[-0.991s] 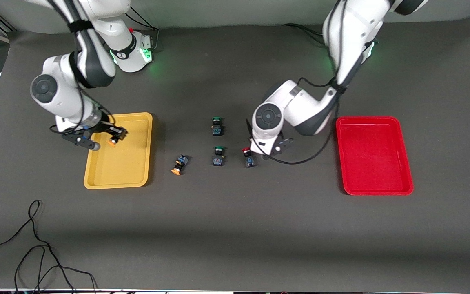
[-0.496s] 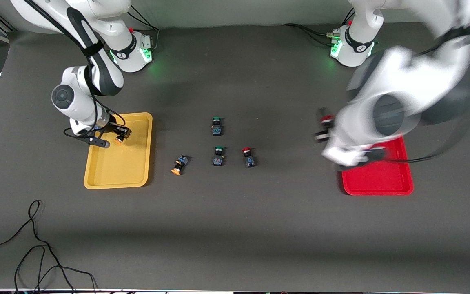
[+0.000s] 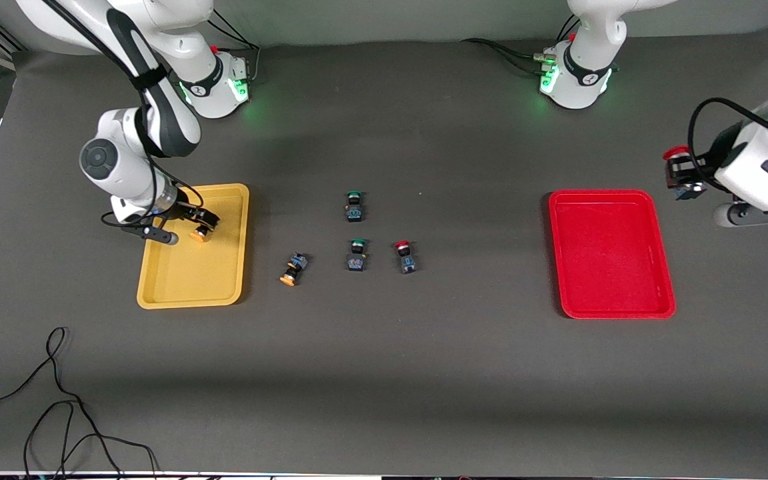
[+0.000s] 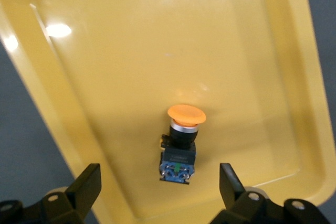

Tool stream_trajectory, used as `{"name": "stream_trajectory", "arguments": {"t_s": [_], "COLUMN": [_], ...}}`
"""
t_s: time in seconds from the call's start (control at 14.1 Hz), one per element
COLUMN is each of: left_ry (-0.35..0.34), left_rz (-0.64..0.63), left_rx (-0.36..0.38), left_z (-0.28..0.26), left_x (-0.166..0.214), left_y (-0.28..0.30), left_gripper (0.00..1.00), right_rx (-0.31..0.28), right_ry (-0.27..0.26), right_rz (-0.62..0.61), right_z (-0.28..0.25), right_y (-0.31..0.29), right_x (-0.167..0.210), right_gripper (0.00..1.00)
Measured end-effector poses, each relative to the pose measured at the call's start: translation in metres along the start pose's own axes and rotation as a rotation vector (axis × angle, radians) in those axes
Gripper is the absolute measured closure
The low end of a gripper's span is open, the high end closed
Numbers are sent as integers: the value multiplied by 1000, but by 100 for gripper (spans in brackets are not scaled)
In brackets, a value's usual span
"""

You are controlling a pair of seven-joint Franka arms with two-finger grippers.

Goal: Place red and yellow buttons in trays

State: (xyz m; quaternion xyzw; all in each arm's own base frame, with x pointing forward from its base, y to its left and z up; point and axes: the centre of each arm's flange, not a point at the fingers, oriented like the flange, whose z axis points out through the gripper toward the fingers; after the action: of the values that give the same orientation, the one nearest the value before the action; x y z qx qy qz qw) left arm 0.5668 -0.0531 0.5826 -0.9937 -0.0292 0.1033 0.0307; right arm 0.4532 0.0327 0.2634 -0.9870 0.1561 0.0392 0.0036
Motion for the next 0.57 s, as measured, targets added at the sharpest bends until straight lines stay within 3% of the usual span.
{"name": "stream_trajectory", "arguments": {"t_s": [0.35,0.57], "left_ry": [7,25], "left_rz": [3,-7], "left_rx": [-13,-26], "left_z": [149,228], "left_x": [31,26], "left_y": [-26,-32], "left_gripper": [67,67], "right_rx": [26,51], "right_ry": [25,3], "right_rz": [42,78], "right_z": [-124,-112], "right_y": [-78,-174], "right_x": [34,34], "right_gripper": [0,0]}}
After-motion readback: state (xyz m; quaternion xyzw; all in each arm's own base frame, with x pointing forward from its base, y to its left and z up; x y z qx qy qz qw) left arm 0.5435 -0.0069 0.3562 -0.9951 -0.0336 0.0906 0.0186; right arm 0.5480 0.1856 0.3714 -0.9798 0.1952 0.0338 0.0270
